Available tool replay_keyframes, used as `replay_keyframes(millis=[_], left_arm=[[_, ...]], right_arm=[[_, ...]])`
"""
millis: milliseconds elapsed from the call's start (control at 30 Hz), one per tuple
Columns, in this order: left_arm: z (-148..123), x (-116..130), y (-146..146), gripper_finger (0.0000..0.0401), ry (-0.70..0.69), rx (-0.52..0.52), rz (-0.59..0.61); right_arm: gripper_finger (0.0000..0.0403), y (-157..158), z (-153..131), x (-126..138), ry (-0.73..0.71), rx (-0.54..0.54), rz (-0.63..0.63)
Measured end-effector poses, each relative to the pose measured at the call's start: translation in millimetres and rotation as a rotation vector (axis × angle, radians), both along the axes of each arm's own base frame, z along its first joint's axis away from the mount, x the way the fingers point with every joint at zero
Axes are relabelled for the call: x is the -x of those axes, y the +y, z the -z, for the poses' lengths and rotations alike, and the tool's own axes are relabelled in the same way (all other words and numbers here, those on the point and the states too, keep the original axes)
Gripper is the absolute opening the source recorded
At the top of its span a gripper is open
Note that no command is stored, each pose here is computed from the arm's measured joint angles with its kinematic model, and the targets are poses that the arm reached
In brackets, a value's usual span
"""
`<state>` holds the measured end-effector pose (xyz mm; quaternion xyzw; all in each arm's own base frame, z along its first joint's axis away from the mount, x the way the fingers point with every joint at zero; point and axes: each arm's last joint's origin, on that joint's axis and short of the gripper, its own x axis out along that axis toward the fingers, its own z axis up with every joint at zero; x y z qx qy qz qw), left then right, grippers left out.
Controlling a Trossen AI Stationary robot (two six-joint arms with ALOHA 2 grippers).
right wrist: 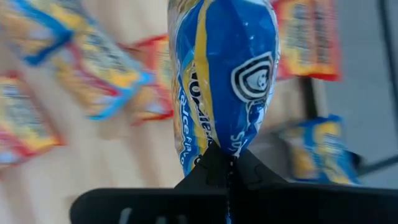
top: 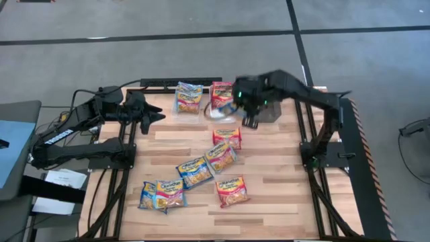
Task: Sort Maruchan noodles
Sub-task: Put the blue bag into the black bin
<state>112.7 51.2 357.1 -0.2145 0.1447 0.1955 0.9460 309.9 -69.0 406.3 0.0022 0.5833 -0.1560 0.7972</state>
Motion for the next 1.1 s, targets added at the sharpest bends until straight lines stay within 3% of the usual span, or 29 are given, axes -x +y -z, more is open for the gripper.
replay_keyframes(millis=[367,600,867,1100], left_arm=[[-0.1,1.2,2.9,0.0194,0.023,-0.053,-0.095],[-0.1,1.8,4.2,0.0194,0.028,-0.062,-0.145],[-0.1,2.9,6.0,0.0194,0.033,-0.072,-0.219],[-0.2,3.5,6.8,0.0194,0.038,-0.081,-0.250]], right_arm=[[0.0005,-103.7,-1.0,44.7,0.121,0.111,0.027],[0.0005,-146.9,6.4,71.1,0.196,0.119,0.083],[0.0006,-175.3,37.2,96.4,0.365,0.075,0.114],[0.0008,-178.0,75.0,97.9,0.472,-0.002,0.070]])
